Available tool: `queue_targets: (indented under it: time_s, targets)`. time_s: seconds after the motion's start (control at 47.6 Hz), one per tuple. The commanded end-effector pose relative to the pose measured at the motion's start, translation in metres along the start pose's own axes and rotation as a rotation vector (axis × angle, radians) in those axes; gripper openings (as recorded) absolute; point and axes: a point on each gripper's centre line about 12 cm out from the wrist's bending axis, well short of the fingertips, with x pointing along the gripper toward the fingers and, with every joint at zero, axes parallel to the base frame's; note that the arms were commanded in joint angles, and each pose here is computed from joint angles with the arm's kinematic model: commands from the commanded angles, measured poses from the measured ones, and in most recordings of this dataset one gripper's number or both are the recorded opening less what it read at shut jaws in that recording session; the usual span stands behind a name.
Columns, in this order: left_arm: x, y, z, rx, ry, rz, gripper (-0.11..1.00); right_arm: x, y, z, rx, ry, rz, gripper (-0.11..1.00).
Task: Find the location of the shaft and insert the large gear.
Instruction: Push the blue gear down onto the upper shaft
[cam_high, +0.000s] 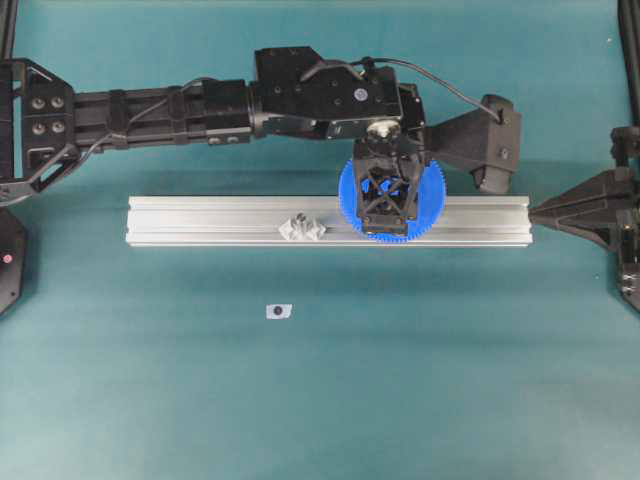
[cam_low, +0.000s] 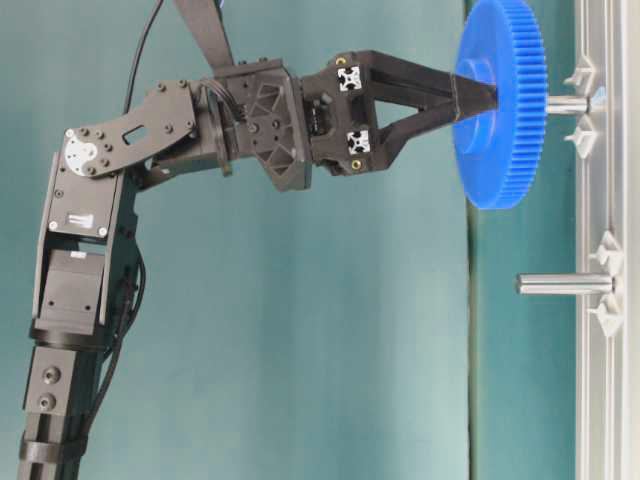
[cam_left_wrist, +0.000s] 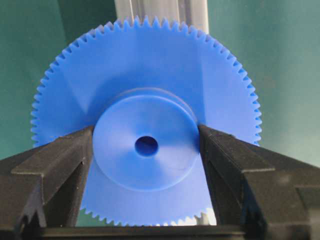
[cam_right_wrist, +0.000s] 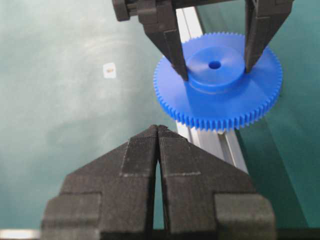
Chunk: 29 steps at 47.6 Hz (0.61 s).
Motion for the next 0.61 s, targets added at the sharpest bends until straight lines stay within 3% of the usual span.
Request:
queue_targets:
  time_s: [0.0, 0.589]
  targets:
    - [-0.0250, 0.0116, 0.0072, -0.016, -0.067, 0.027, 0.82, 0.0002, 0.0003, 0.0044, 0.007, -0.011, -0.001, 0.01]
    - [-0.0293, 0.0041, 0.0083, -0.004, -0.065, 0.022, 0.80, -0.0003, 0.0001, 0.0032, 0.007, -0.001, -0.003, 0.01]
